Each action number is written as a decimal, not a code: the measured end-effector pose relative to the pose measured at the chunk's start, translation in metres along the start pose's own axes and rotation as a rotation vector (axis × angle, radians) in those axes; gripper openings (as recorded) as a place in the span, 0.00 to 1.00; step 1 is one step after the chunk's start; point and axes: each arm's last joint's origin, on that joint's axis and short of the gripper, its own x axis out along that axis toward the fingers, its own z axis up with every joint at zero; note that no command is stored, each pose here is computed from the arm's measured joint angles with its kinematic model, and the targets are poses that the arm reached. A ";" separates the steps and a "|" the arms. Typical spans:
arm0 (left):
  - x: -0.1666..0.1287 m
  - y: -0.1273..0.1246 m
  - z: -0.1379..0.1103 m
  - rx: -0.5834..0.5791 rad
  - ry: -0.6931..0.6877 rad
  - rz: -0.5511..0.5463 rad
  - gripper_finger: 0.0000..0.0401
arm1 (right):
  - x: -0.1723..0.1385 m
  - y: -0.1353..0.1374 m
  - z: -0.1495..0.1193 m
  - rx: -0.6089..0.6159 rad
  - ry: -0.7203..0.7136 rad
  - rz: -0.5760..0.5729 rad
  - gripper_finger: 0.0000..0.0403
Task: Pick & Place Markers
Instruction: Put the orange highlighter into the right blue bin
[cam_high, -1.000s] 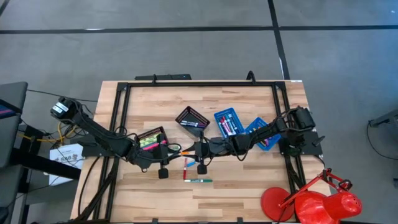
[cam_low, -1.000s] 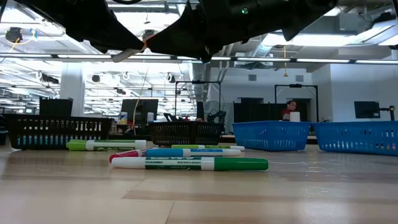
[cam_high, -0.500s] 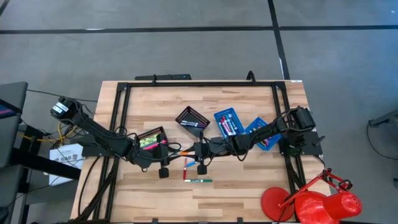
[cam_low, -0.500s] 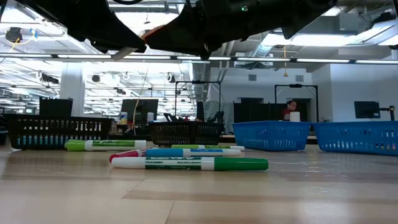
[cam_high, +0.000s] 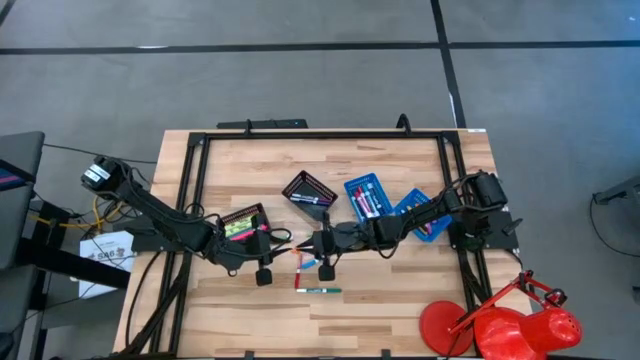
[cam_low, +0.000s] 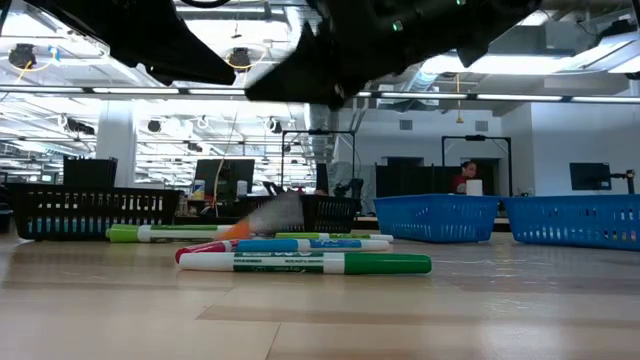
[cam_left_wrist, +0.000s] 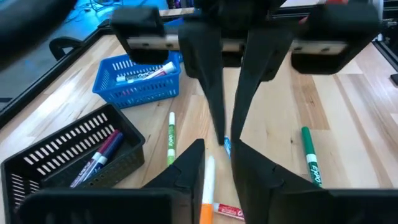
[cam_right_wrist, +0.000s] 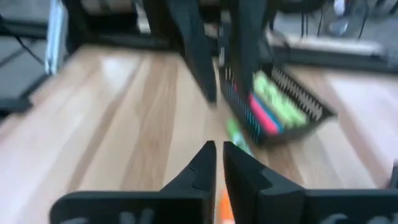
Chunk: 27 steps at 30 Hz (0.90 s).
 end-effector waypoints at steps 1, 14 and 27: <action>0.000 0.000 0.000 -0.003 0.001 -0.006 0.17 | 0.000 -0.001 -0.003 0.005 0.032 -0.001 0.06; 0.000 -0.001 0.000 -0.006 0.003 -0.021 0.15 | 0.001 -0.024 -0.027 0.153 0.253 0.004 0.35; 0.000 -0.001 0.000 -0.008 0.001 -0.022 0.16 | 0.014 -0.008 -0.051 0.130 0.324 0.115 0.33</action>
